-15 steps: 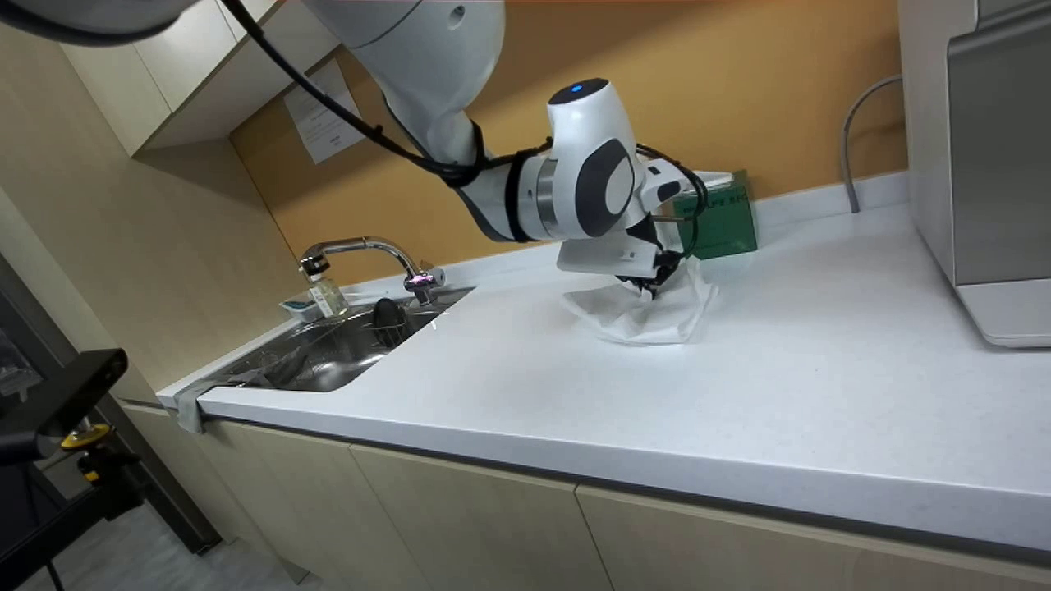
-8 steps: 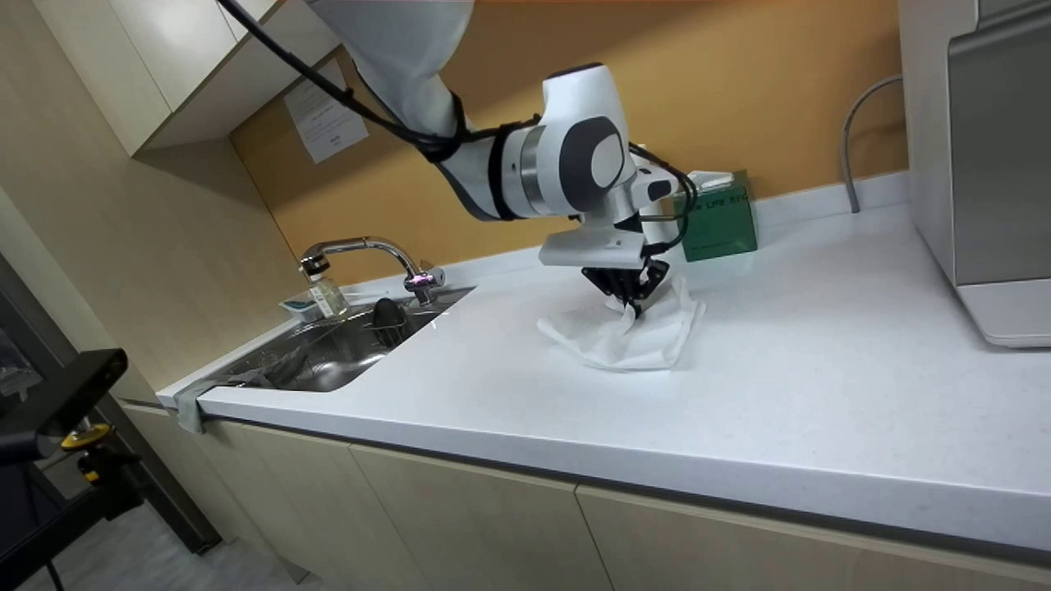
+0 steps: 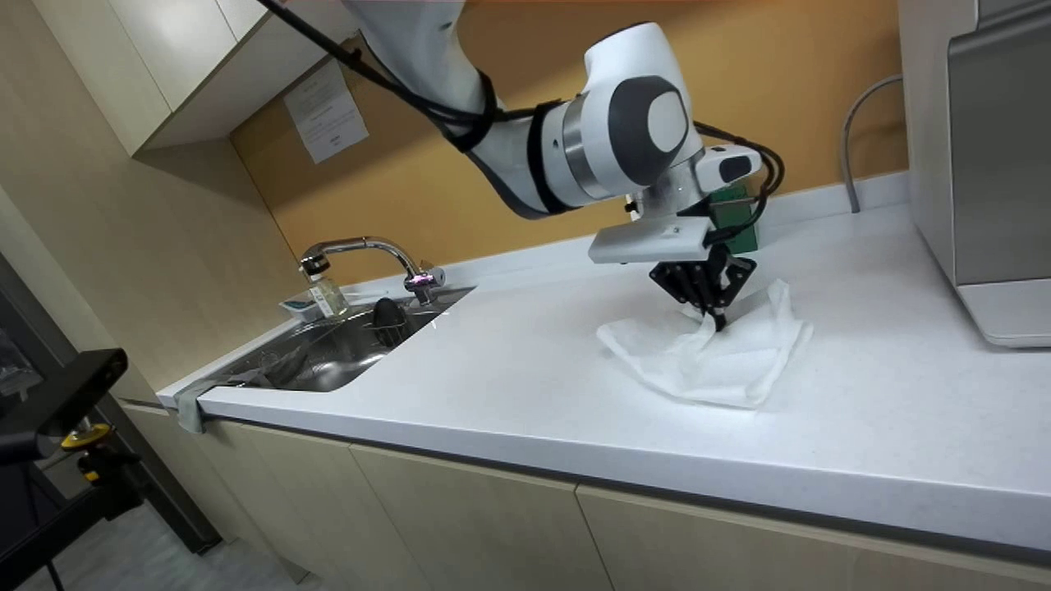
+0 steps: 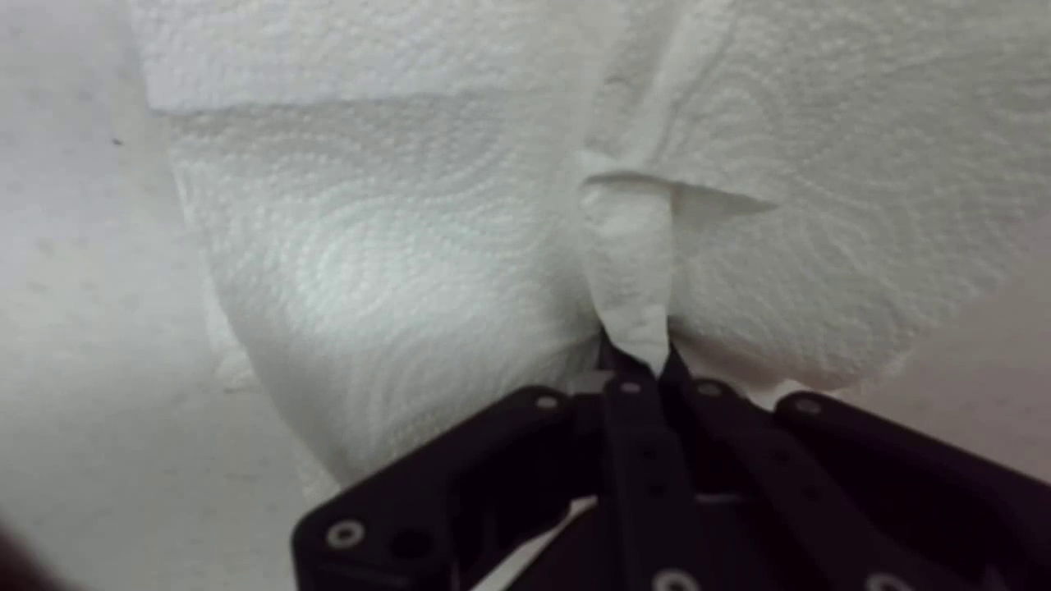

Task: Use the paper towel to clean the surface

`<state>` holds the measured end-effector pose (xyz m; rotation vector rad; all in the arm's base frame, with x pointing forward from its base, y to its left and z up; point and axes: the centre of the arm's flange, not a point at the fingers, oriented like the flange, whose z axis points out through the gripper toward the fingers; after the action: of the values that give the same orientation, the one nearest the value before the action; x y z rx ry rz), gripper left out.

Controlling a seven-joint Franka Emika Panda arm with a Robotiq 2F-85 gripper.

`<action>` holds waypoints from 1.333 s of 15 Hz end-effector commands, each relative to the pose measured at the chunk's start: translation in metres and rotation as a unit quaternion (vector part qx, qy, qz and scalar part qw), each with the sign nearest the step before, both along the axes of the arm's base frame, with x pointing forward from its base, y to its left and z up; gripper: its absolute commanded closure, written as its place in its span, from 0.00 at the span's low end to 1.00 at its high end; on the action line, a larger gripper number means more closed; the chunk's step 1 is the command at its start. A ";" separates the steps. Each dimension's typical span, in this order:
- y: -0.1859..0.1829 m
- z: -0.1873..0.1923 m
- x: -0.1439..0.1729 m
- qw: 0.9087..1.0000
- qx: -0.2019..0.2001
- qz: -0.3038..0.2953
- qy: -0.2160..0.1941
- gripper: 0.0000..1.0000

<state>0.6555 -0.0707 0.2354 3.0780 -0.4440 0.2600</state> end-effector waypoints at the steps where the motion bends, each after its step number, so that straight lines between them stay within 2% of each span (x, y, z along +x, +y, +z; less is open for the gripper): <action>1: -0.035 -0.027 -0.019 0.997 -0.038 -0.059 0.032 0.99; 6: -0.066 -0.015 -0.043 0.985 -0.107 -0.116 0.076 0.99; 9: -0.071 -0.012 -0.059 0.976 -0.126 -0.131 0.122 0.99; 12: -0.062 -0.019 -0.069 0.971 -0.118 -0.118 0.173 0.99; 15: -0.038 -0.032 -0.071 0.970 -0.092 -0.082 0.210 0.99; 20: 0.026 -0.055 -0.065 0.974 -0.037 0.019 0.225 0.99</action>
<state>0.5988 -0.0886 0.2270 2.8329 -0.4616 -0.3106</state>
